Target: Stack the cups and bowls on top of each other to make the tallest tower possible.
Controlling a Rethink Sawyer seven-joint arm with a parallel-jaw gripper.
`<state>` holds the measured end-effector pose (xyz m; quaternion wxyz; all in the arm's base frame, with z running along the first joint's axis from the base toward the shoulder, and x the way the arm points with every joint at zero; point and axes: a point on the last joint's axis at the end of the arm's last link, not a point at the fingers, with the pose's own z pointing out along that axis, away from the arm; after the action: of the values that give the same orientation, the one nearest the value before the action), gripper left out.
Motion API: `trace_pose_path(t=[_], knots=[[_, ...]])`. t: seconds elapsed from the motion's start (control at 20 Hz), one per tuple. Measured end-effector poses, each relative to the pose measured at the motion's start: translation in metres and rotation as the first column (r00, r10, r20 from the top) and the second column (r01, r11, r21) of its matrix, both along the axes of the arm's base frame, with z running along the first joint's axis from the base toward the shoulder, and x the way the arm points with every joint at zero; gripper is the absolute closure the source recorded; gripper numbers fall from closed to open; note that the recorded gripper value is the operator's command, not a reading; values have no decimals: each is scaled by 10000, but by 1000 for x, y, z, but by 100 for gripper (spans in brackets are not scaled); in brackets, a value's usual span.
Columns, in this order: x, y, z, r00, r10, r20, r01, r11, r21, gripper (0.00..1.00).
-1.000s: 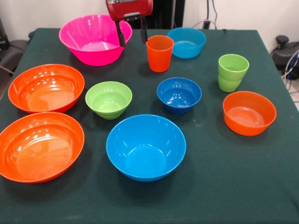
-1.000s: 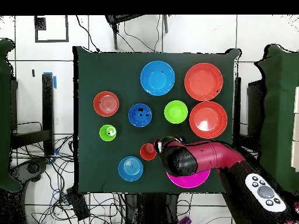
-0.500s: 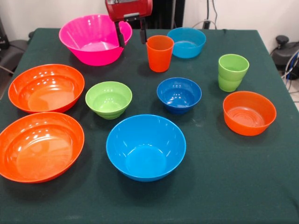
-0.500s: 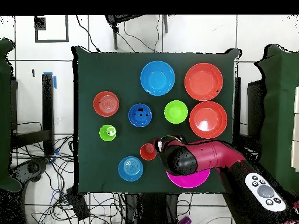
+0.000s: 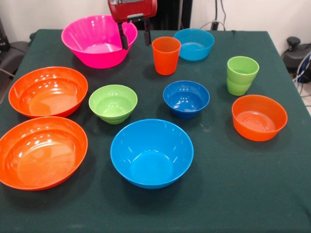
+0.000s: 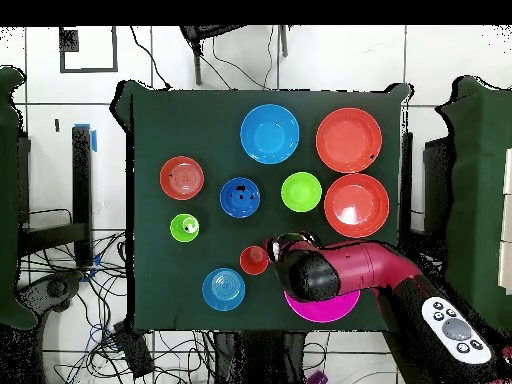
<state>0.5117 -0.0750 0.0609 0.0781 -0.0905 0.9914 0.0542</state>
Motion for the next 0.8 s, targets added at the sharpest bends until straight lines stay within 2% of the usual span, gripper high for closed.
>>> trace_pose_path(t=[0.25,0.4,0.6,0.8], knots=[[-3,-13,1,9997,-235,-67,234,9997,-29,0],[-4,-30,8,9984,-508,-234,505,9986,-152,0],[-4,-62,28,9940,-984,-478,961,9942,-484,0],[-6,-88,44,9901,-1289,-555,1244,9892,-778,0]])
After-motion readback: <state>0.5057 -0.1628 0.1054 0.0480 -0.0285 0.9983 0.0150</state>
